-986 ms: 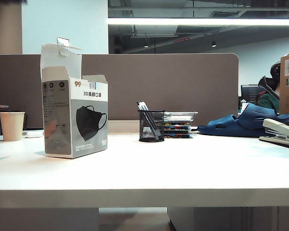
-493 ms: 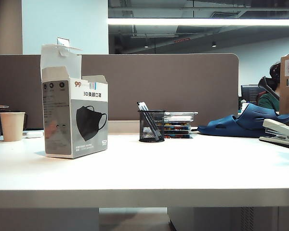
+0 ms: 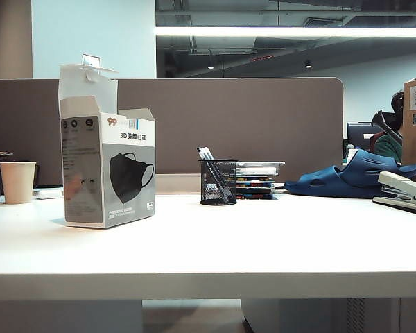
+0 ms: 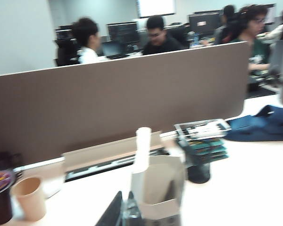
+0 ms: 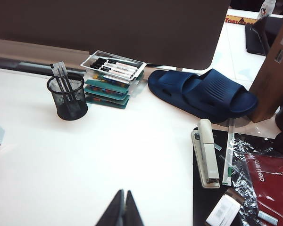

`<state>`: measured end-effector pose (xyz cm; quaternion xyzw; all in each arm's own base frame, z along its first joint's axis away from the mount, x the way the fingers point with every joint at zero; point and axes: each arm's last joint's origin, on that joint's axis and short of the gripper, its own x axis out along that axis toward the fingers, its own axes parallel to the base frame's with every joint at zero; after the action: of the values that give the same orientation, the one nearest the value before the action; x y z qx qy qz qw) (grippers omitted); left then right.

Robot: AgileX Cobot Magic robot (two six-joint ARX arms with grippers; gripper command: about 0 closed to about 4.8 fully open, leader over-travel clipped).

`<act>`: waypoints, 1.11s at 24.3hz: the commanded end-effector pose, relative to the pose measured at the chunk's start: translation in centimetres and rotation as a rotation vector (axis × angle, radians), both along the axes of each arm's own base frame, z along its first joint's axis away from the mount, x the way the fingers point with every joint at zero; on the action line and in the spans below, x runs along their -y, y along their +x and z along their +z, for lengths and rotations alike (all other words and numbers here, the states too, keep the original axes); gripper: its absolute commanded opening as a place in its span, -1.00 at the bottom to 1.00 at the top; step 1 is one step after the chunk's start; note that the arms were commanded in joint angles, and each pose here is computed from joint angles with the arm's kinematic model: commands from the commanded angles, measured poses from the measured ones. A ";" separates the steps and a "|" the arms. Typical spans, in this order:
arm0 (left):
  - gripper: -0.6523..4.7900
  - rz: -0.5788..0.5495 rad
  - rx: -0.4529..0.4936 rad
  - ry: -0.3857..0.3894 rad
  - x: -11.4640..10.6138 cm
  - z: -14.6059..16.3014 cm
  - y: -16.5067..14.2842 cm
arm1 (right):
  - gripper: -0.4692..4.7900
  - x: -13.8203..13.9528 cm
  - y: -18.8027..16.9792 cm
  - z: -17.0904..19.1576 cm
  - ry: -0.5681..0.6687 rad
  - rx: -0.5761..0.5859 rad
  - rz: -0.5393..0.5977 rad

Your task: Put the mask into the mask box.

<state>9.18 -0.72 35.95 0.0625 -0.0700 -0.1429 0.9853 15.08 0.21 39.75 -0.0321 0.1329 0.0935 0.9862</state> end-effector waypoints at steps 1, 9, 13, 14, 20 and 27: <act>-0.78 -0.049 0.031 -0.006 0.4 0.3 -0.9 | -0.83 -0.1 -2.6 -1.4 0.022 0.045 -0.011; -0.78 0.006 0.021 0.071 0.3 -1.0 -3.0 | -0.83 -0.2 -8.0 -5.6 0.075 0.167 -0.018; -0.78 0.021 0.034 0.064 0.2 -4.1 -4.1 | -0.83 -0.2 -9.4 -7.9 0.097 0.195 -0.016; -0.78 0.021 0.038 0.064 0.2 -4.6 -4.3 | -0.83 -0.2 -9.5 -8.1 0.097 0.197 -0.014; -0.78 0.013 -0.002 0.002 0.2 -8.5 -4.5 | -0.83 -0.3 -9.9 -9.8 0.119 0.196 -0.016; -0.78 0.111 0.009 -0.009 -0.1 -10.0 -3.3 | -0.83 -0.3 -9.6 -12.3 0.126 0.203 0.006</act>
<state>5.78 -0.75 25.95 0.0642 -0.0614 -0.1065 0.9903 5.35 0.49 27.84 0.0176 0.0325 0.0947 0.9948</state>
